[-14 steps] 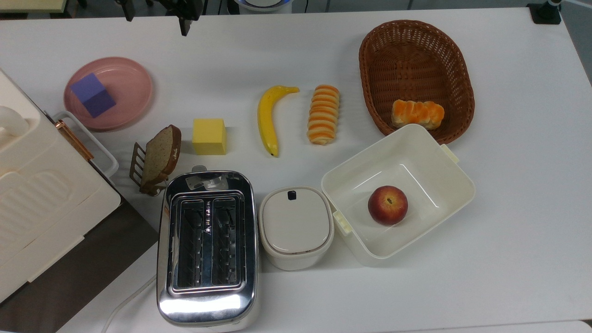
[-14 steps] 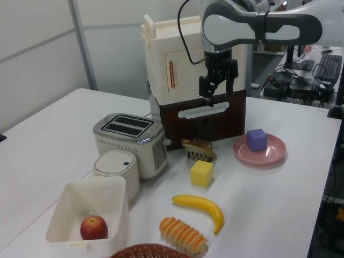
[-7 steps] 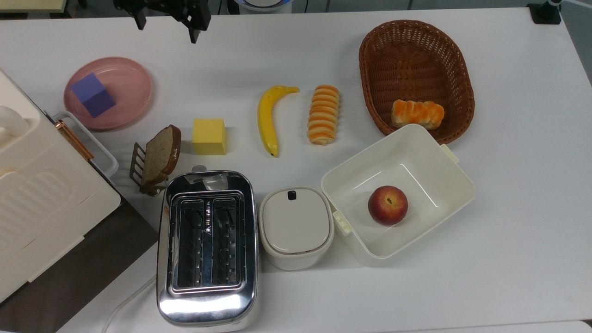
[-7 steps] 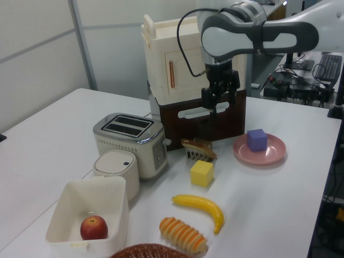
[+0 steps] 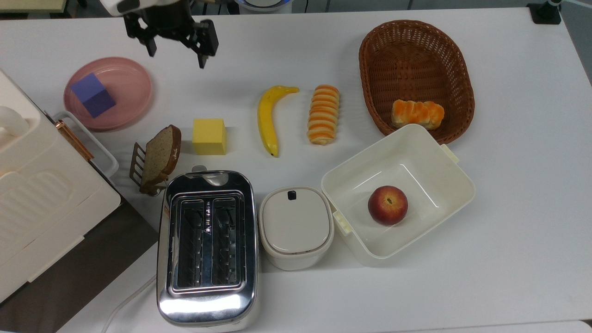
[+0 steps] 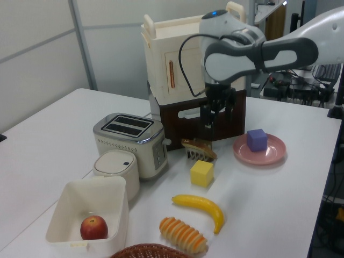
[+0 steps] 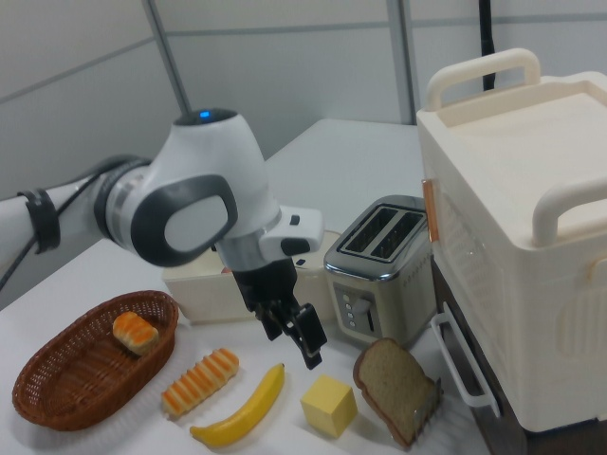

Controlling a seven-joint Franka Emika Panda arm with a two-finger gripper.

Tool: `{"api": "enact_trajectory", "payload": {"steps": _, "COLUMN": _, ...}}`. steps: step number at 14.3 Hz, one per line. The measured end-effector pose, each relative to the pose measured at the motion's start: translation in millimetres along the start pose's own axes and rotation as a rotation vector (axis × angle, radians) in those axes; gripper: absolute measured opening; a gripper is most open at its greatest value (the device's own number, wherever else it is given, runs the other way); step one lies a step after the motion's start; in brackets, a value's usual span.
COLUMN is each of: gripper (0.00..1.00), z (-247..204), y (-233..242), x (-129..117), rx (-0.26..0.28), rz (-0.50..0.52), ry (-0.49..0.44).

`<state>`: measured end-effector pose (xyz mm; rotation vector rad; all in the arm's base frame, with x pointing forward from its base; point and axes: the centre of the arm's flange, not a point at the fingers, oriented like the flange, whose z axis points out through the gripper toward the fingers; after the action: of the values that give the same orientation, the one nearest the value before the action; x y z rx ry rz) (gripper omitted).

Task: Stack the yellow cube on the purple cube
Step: 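Move the open gripper over the yellow cube and lower it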

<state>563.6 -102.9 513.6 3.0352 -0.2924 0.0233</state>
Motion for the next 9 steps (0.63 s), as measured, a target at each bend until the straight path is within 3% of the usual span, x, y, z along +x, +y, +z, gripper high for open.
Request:
{"api": "enact_trajectory", "payload": {"steps": 5, "gripper": 1.0, "z": 56.9, "y": -51.9, "x": 0.7, "rx": 0.0, "rz": -0.09, "ry": 0.023}}
{"api": "enact_trajectory", "payload": {"steps": 9, "gripper": 1.0, "z": 109.8, "y": -79.6, "x": 14.9, "rx": -0.022, "rz": -0.131, "ry": -0.004}}
